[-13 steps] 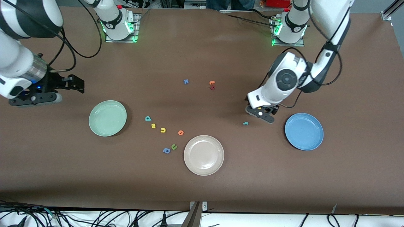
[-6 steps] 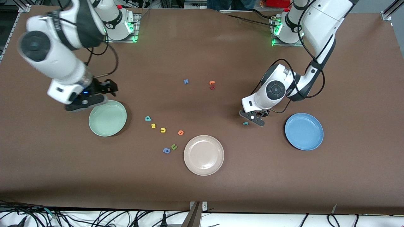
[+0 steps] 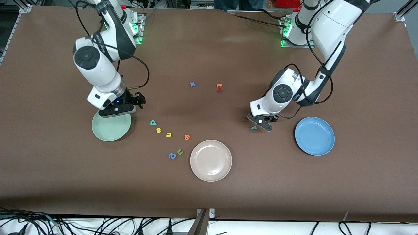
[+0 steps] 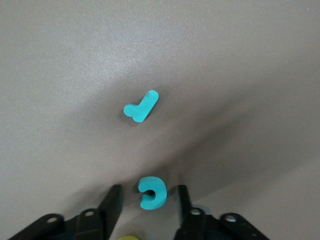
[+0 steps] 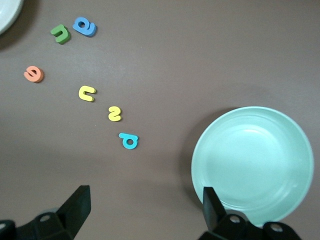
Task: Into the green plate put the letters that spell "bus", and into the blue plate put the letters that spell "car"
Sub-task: 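Drop the cyan c on the blue plate while the right gripper reaches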
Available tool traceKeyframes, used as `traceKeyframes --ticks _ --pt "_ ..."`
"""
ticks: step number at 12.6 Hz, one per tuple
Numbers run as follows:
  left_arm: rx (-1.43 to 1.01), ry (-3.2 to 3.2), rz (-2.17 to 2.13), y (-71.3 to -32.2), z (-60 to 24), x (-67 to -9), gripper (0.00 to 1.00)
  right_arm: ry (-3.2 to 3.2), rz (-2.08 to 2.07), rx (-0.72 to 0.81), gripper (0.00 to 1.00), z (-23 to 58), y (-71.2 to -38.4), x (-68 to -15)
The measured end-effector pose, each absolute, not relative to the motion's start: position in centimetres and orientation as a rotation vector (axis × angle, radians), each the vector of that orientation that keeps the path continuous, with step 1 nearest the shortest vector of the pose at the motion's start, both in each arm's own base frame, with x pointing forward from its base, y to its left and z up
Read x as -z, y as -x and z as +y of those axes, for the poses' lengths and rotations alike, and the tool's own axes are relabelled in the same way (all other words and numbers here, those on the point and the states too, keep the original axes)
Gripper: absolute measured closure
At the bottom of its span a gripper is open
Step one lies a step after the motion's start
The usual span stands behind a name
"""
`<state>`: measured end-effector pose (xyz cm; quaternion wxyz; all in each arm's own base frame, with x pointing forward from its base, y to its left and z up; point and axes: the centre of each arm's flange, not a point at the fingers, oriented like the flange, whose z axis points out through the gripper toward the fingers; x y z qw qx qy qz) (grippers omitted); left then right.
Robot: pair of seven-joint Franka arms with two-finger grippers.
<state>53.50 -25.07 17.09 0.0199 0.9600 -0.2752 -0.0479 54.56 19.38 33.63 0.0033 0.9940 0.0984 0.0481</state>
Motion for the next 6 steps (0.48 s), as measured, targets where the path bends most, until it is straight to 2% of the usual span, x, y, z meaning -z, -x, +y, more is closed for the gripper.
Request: traceKeyframes --ticks 1,2,6 --pt "0.147 -2.979 -0.853 -53.5 -25.0 -17.1 0.67 -3.131 0.26 -0.156 0.04 19.5 -54.5 -32.1" --pt "0.139 -2.978 -0.857 -53.6 -25.2 -17.5 0.76 -3.147 0.208 -0.164 0.14 19.6 -54.7 -30.8" --pt "0.134 -2.984 -0.854 -53.9 -25.1 -18.1 0.76 -3.188 0.137 -0.155 0.15 20.6 -55.0 -25.6"
